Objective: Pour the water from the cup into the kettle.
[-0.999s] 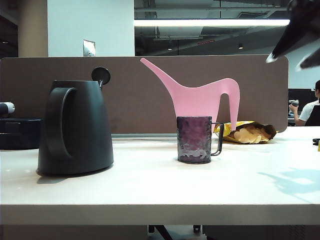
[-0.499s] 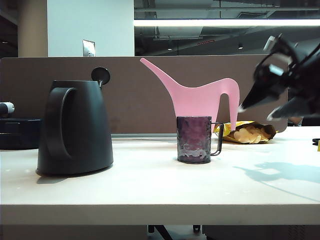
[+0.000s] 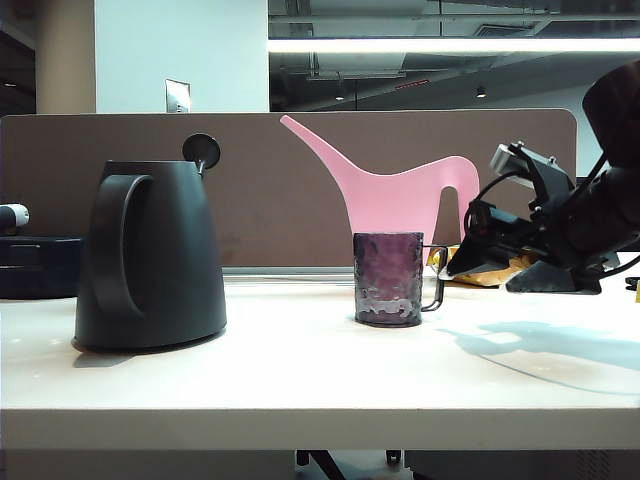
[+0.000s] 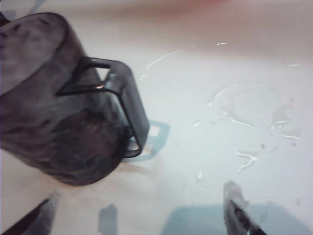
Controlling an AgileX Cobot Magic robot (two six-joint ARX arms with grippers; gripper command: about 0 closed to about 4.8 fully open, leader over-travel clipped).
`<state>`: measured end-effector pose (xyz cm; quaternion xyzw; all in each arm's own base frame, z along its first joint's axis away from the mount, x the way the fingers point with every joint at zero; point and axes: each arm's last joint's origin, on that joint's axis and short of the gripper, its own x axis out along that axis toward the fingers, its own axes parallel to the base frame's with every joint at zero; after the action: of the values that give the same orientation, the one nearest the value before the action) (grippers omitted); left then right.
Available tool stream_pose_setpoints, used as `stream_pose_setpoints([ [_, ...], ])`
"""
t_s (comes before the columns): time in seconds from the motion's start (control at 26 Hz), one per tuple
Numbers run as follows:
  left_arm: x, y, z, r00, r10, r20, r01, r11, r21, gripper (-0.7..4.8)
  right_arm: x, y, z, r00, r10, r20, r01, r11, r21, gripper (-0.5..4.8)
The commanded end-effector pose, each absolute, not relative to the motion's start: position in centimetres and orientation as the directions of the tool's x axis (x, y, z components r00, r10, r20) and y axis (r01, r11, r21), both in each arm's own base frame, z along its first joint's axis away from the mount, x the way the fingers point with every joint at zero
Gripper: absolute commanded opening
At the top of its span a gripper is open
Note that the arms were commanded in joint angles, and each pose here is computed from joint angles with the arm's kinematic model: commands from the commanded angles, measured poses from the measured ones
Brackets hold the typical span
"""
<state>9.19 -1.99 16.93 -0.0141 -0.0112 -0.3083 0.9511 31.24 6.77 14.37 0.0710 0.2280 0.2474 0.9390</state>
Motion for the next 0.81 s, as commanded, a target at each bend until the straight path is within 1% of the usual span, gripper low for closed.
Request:
stream_pose_setpoints([
  [0.04, 9.2, -2.0, 17.1, 0.807, -0.590, 0.038, 0.591, 0.807, -0.017, -0.05, 32.2, 7.0, 14.7, 0.794, 0.496, -0.352, -0.432, 0.867, 0.248, 4.41],
  [0.54, 9.2, -2.0, 17.1, 0.807, -0.589, 0.037, 0.590, 0.807, -0.017, -0.05, 35.5, 7.5, 14.3, 0.806, 0.481, -0.346, -0.407, 0.874, 0.267, 4.40],
  [0.61, 9.2, -2.0, 17.1, 0.807, -0.589, 0.037, 0.590, 0.807, -0.017, -0.05, 35.9, 7.6, 14.1, 0.804, 0.480, -0.350, -0.405, 0.874, 0.268, 4.25],
  [0.81, 9.2, -2.0, 17.1, 0.807, -0.589, 0.037, 0.590, 0.807, -0.016, -0.05, 36.5, 7.8, 13.5, 0.800, 0.480, -0.360, -0.403, 0.874, 0.272, 4.25],
])
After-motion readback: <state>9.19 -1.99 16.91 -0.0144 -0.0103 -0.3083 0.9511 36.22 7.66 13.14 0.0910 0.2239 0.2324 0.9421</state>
